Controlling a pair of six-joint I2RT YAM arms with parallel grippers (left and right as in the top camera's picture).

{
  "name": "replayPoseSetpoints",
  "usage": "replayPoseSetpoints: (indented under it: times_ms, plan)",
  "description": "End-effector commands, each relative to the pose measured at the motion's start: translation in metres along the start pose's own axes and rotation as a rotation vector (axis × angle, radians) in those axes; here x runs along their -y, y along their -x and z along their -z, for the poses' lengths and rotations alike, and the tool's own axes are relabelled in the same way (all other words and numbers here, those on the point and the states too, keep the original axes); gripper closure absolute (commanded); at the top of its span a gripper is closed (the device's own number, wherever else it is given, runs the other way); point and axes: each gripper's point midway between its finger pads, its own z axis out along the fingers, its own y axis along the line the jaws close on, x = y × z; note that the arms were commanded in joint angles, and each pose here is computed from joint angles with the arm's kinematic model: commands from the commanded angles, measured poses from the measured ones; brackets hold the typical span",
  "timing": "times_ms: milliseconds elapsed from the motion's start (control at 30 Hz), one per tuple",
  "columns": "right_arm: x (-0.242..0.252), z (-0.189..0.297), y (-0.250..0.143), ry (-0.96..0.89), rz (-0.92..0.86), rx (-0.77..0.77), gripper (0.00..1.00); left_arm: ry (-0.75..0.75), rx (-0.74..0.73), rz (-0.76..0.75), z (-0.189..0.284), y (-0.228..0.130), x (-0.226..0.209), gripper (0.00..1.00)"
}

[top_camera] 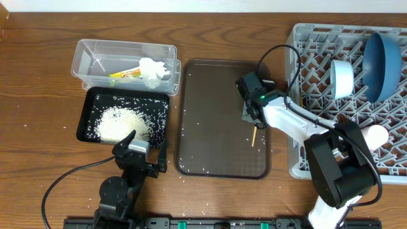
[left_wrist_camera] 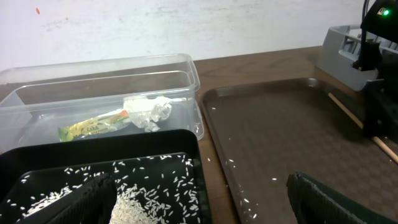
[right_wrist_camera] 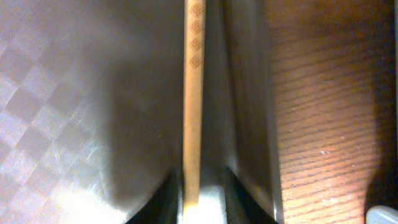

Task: Sort waste into correct bins and load items into the dishwasher rack
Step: 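Close the right gripper on the chopsticks and lift them, then place the chopsticks upright in the dish rack and release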

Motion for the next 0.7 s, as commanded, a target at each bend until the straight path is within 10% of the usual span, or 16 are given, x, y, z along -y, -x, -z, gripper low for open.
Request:
replayPoseSetpoints:
  times_ms: [0,300,667]
  plan:
    - [0.003,-0.017,-0.021,0.001,0.002,-0.093,0.97,0.016,-0.026,0.007,-0.002,-0.012,-0.003,0.09]
    - [-0.01,0.058,0.04,0.144,0.127,0.103,0.99,0.016,-0.026,0.007,-0.002,-0.012,-0.003,0.1]
    - [0.096,0.139,0.125,0.03,0.109,0.405,0.99,0.016,-0.026,0.007,-0.002,-0.012,-0.003,0.09]
